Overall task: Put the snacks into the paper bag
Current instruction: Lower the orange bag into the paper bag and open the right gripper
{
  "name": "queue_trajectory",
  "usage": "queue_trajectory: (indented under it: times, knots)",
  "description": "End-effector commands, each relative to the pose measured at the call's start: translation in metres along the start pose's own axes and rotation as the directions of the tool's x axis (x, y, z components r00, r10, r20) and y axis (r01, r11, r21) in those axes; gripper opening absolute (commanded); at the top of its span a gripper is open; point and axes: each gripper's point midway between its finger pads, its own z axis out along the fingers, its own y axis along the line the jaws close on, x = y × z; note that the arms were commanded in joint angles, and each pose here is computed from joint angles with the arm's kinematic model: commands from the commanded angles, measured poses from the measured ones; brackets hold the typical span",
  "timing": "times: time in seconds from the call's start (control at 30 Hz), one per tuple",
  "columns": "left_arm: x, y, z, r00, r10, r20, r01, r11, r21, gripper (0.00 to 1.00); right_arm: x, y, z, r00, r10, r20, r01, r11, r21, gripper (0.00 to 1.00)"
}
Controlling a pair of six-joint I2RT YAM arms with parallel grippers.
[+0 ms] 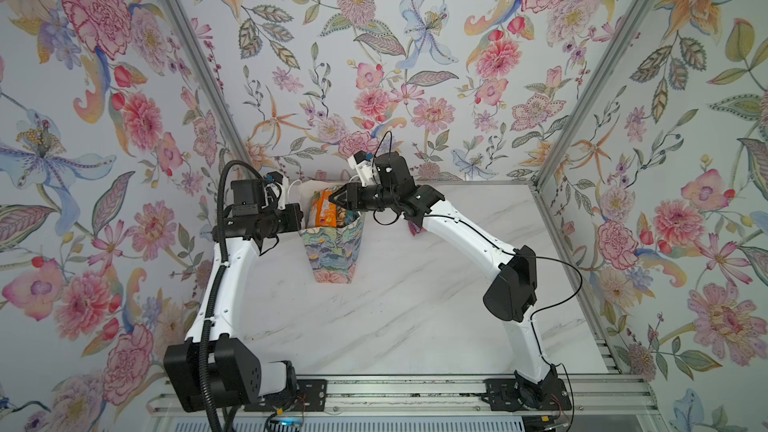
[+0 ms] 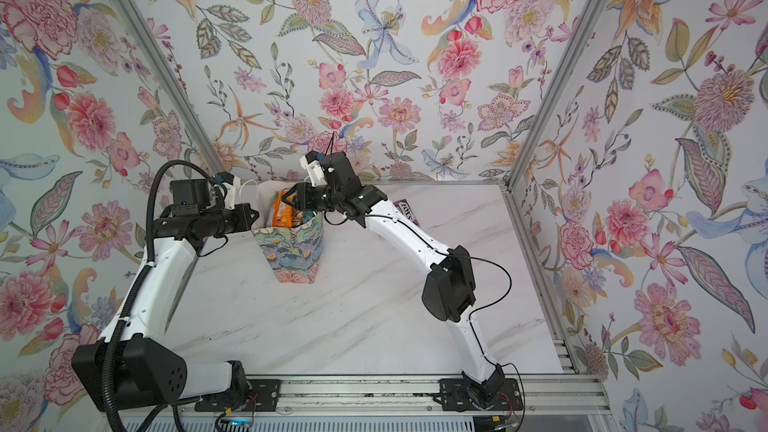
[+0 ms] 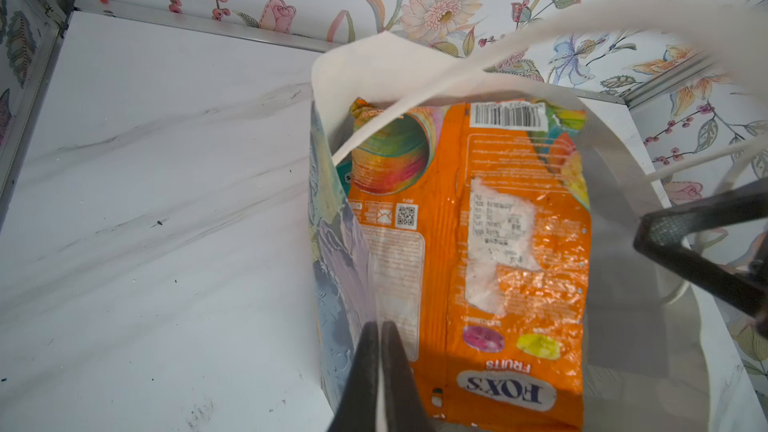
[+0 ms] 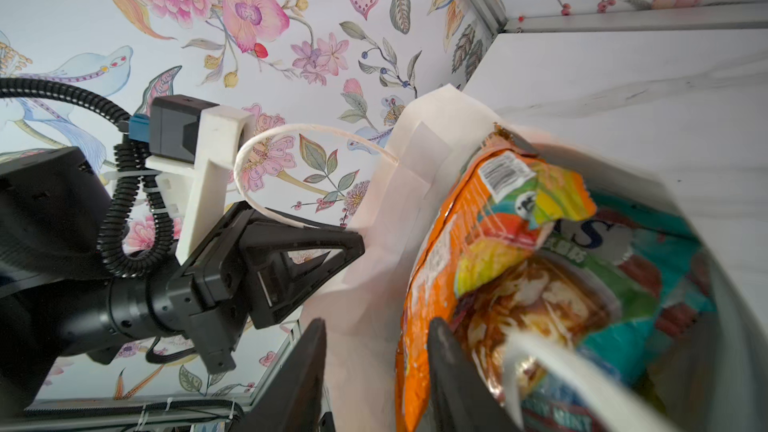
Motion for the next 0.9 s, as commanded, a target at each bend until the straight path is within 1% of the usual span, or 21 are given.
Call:
queue_trajectory:
  times: [0.0, 0.13, 0.23, 0.33, 0.43, 0.53, 0.63, 0.73, 0.87]
  knots:
    - [0.004, -0.005, -0.005, 1.0, 0.015, -0.017, -0.014, 1.0, 0.012, 0.03, -0.039, 0.02, -0.046, 0.988, -0.068, 0.14, 0.065, 0.998, 0.028, 0.44]
    - [0.003, -0.006, -0.005, 1.0, 0.014, -0.014, -0.014, 1.0, 0.014, 0.03, -0.048, 0.027, -0.07, 0.975, -0.112, 0.192, 0.102, 0.993, 0.058, 0.45]
    - [0.003, -0.006, -0.005, 1.0, 0.014, -0.015, -0.013, 1.0, 0.013, 0.04, -0.05, 0.032, -0.087, 0.964, -0.148, 0.219, 0.132, 0.987, 0.087, 0.48]
    - [0.003, -0.006, -0.005, 1.0, 0.016, -0.015, -0.016, 1.0, 0.015, 0.03, -0.049, 0.026, -0.106, 0.953, -0.177, 0.248, 0.143, 0.979, 0.148, 0.53]
    - [0.003, -0.006, -0.005, 1.0, 0.015, -0.015, -0.015, 1.0, 0.013, 0.04, -0.047, 0.018, -0.125, 0.939, -0.2, 0.279, 0.142, 0.967, 0.213, 0.54]
    - [0.003, -0.006, -0.005, 1.0, 0.014, -0.013, -0.014, 1.0, 0.012, 0.03, -0.043, 0.021, -0.137, 0.929, -0.225, 0.293, 0.156, 0.958, 0.242, 0.54]
    - [0.002, -0.006, -0.005, 1.0, 0.013, -0.012, -0.013, 1.0, 0.014, 0.04, -0.034, 0.033, -0.131, 0.929, -0.274, 0.248, 0.212, 0.945, 0.25, 0.53]
    - [0.002, -0.006, -0.005, 1.0, 0.012, -0.012, -0.011, 1.0, 0.014, 0.03, -0.021, 0.046, -0.112, 0.932, -0.323, 0.168, 0.276, 0.928, 0.249, 0.52]
    - [0.003, -0.006, -0.005, 1.0, 0.012, -0.014, -0.012, 1.0, 0.014, 0.03, -0.006, 0.052, -0.081, 0.926, -0.372, 0.073, 0.341, 0.902, 0.264, 0.51]
